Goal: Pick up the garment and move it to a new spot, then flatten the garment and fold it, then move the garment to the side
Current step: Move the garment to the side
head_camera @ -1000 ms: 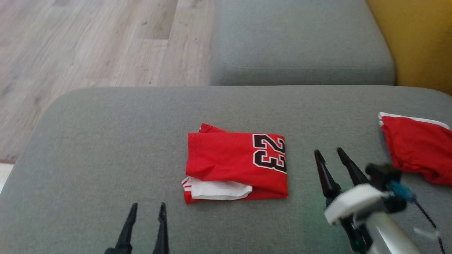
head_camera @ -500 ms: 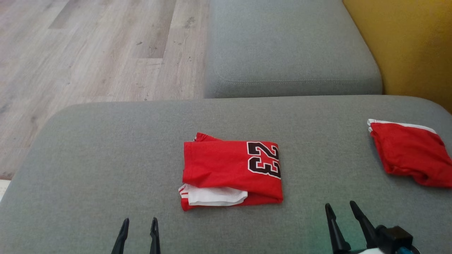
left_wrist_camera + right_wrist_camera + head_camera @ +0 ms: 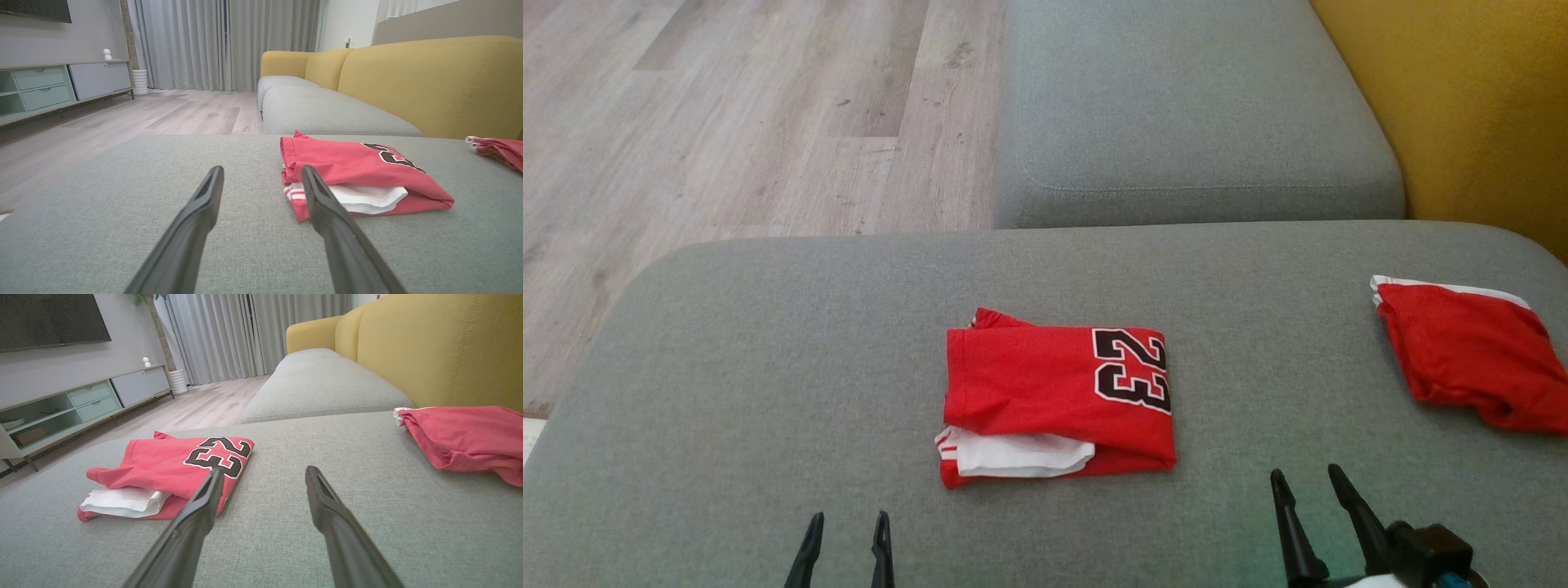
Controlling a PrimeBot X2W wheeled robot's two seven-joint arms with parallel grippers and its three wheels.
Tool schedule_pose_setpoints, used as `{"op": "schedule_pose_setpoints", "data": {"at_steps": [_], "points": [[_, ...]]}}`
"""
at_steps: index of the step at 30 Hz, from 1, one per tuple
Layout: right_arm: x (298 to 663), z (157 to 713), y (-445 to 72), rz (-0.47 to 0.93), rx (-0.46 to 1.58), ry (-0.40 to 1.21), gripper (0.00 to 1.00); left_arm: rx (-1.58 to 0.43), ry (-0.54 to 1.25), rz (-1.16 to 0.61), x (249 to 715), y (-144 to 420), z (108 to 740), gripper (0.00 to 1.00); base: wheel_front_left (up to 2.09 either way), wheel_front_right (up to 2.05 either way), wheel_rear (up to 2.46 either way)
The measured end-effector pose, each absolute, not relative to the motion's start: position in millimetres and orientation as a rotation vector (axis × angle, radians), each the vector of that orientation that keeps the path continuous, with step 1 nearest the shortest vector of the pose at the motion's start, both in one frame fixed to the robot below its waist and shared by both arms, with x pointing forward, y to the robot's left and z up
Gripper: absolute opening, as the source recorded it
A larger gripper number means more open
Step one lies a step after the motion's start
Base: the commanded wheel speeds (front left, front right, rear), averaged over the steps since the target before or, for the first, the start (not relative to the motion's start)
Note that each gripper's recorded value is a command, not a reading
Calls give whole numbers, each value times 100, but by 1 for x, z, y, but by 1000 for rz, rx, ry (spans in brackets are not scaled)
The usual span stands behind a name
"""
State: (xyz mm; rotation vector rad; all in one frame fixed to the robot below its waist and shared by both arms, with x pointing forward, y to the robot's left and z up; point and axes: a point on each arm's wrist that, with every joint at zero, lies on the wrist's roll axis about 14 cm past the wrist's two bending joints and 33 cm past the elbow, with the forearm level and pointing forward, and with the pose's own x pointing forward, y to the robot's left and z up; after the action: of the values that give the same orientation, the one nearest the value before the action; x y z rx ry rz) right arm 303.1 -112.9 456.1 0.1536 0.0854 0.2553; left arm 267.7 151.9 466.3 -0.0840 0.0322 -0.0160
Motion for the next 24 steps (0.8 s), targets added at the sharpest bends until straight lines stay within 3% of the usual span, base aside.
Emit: {"op": "schedule_pose_setpoints", "data": {"at_steps": [9, 16, 24], "points": [[305, 453, -114, 250, 157, 99, 100, -87, 44, -5, 268, 154, 463, 100, 0, 0, 0], [308, 412, -117, 233, 156, 242, 100, -82, 91, 6, 271, 156, 452, 100, 0, 0, 0], [378, 412, -83, 296, 249, 323, 100, -86, 140, -2, 289, 150, 442, 100, 0, 0, 0]]}}
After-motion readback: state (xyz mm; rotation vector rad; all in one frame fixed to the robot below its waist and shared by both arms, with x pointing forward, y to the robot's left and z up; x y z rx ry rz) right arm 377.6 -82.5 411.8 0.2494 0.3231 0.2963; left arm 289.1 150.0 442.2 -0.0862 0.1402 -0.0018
